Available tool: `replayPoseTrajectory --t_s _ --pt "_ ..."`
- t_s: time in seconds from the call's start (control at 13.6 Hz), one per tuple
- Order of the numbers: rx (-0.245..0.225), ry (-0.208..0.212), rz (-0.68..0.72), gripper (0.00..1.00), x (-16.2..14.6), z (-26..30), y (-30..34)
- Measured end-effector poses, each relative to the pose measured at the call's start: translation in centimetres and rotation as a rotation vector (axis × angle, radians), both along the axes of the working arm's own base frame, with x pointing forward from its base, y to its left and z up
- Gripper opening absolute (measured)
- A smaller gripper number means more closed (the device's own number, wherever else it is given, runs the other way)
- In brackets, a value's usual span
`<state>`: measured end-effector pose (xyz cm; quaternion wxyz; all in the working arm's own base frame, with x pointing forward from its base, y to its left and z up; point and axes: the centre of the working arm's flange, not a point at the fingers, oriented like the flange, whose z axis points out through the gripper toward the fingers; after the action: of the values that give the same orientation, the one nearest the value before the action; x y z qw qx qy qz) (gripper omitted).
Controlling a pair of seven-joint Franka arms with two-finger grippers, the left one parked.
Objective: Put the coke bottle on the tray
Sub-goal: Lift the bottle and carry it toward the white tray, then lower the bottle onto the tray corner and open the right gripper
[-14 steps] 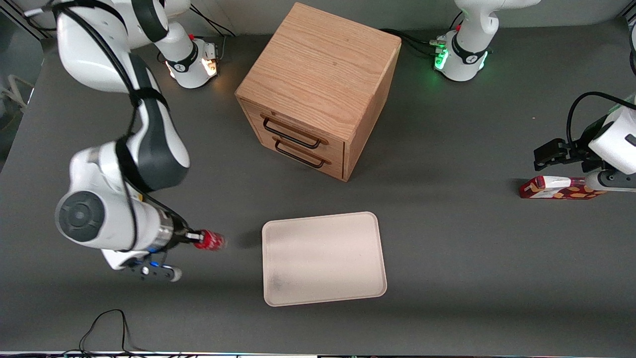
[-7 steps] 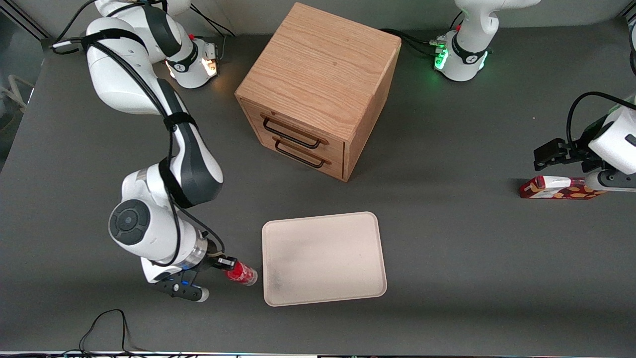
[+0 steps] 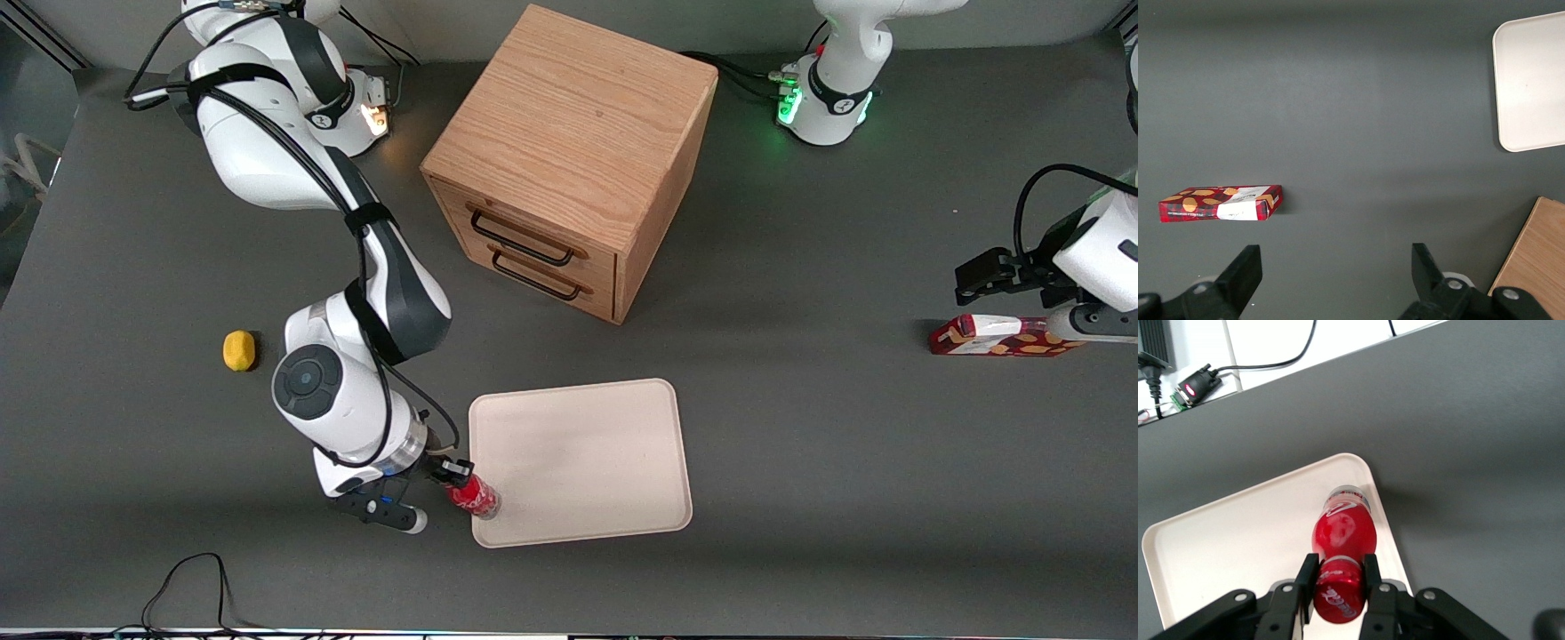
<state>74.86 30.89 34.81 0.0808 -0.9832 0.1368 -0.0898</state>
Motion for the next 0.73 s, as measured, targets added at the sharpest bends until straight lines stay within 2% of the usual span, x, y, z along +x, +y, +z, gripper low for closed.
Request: replayPoseTrajectory --t_s 0.73 --pt "0.007 -0.033 0.002 0.32 -0.1 -2.3 1.9"
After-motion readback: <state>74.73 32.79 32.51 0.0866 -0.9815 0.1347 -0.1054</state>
